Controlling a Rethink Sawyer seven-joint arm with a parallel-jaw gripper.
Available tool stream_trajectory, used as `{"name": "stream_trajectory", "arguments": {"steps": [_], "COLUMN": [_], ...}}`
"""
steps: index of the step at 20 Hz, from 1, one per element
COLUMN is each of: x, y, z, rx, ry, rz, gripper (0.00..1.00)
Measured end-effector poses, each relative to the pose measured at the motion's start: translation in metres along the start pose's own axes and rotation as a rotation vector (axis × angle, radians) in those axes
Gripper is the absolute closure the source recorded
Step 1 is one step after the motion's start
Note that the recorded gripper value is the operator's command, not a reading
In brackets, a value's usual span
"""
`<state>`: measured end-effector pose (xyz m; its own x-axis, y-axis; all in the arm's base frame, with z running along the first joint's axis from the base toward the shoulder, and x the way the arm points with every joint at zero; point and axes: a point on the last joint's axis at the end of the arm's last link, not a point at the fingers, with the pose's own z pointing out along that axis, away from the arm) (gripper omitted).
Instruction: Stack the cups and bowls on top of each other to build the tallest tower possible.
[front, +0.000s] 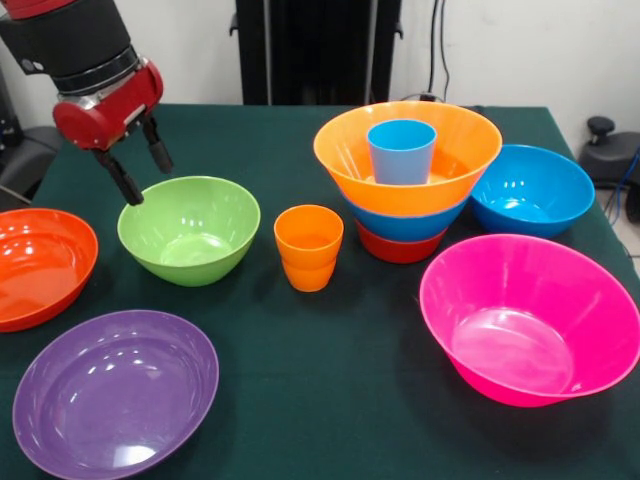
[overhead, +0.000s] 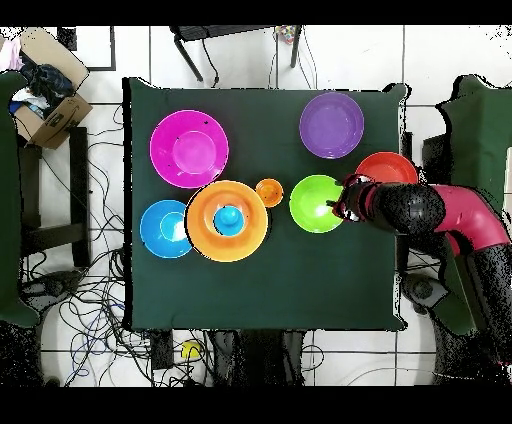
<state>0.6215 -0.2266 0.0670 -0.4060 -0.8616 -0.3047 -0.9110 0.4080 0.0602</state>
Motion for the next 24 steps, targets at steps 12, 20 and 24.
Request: {"name": "stream_trajectory", "arguments": {"steps": [12, 20, 24], "x": [0.008, 0.01, 0.012], "y": [0.025, 0.039, 0.042], "z": [0.007, 0.019, 0.028], "rx": [-0.035, -0.046, -0.043], "ry": [0.004, 0.027, 0.029], "rz": [-0.106, -0.218, -0.231], "gripper": [0.0, 0.0, 0.0]}}
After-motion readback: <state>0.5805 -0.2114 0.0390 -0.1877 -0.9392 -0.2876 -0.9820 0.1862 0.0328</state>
